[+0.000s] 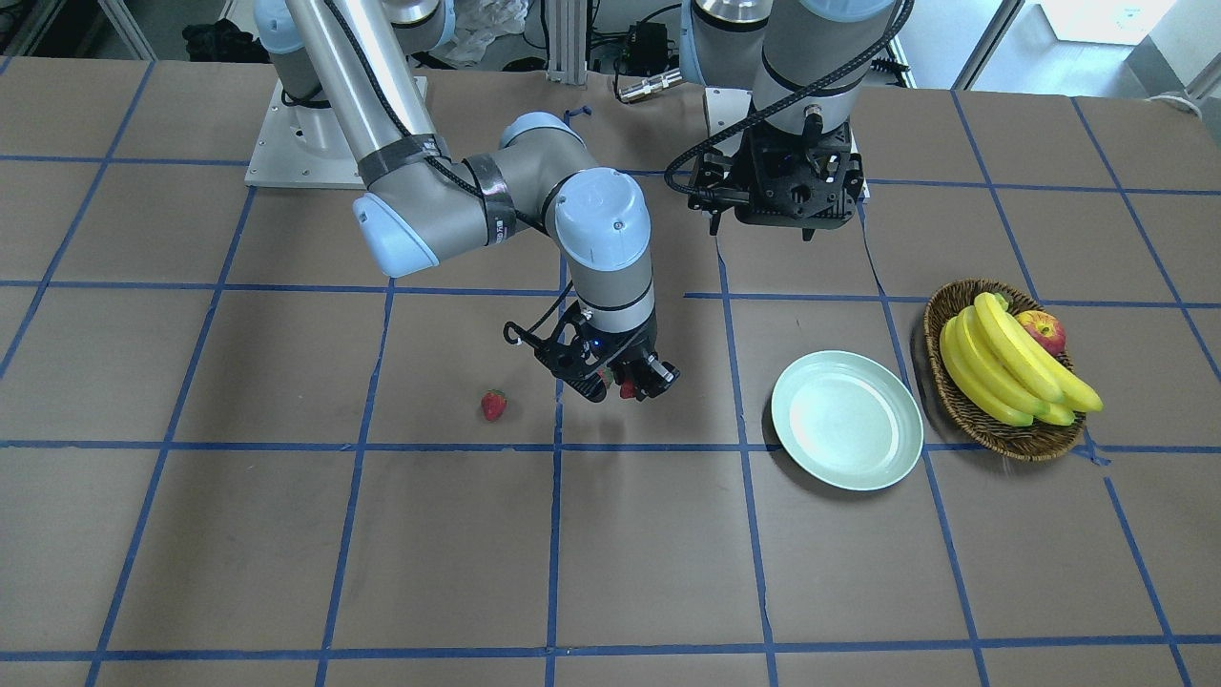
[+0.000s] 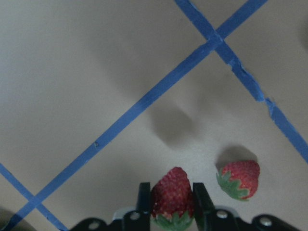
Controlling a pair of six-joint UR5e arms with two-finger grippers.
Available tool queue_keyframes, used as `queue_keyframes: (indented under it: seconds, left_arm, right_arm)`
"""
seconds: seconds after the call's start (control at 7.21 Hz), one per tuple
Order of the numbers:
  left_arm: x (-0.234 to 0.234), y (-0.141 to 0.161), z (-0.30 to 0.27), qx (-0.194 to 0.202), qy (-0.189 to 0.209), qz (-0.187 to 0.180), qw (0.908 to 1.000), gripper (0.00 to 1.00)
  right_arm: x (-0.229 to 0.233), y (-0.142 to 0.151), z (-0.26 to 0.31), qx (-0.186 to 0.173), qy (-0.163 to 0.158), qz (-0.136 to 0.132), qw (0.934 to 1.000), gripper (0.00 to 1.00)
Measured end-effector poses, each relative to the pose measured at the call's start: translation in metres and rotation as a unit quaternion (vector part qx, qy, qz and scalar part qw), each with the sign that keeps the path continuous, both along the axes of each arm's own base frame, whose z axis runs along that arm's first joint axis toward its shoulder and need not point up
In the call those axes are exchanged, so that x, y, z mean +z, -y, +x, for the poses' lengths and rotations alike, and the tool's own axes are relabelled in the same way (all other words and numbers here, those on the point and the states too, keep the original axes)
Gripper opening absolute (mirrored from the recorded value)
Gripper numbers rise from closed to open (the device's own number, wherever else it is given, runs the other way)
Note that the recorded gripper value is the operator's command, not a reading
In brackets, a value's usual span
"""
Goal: Collect all strawberries into plate
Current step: 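Release the strawberry beside the first one while the left arm lifts away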
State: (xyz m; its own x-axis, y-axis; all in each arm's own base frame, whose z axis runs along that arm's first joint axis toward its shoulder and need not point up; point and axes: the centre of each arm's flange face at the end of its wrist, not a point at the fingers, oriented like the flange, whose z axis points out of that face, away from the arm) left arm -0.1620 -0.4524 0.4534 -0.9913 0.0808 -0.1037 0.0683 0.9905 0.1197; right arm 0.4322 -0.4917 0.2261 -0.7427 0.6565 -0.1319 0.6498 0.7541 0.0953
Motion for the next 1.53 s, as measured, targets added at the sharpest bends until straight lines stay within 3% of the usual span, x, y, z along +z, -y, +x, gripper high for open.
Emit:
queue_keyframes:
  seconds: [0.28,0.42,0.69,1.11,1.25,1.53]
  left_arm:
    - [0.005,0.008,0.036,0.025,-0.004,-0.002,0.9997,1.0]
    - [0.007,0.012,0.052,0.034,-0.006,-0.006,0.9994,1.0]
    - [0.01,0.024,0.088,0.073,-0.019,-0.026,0.9968,1.0]
    - [0.005,0.041,0.113,0.11,-0.045,-0.063,0.9909,1.0]
    - [0.004,0.043,0.111,0.107,-0.046,-0.064,0.9912,1.0]
    - [0.002,0.044,0.096,0.089,-0.047,-0.064,0.9928,1.0]
  right_arm:
    - [-0.004,-0.002,0.002,0.004,0.006,0.008,0.9999,0.0]
    - [-0.005,-0.003,0.004,0.005,0.014,0.014,0.9998,0.09]
    - [-0.013,-0.008,0.005,0.008,0.018,0.026,0.9995,0.29]
    - [-0.021,-0.012,0.004,0.008,0.015,0.034,0.9993,0.9]
    - [-0.021,-0.012,0.004,0.008,0.015,0.035,0.9993,1.0]
    - [-0.009,-0.012,0.003,0.009,0.019,0.026,0.9994,1.0]
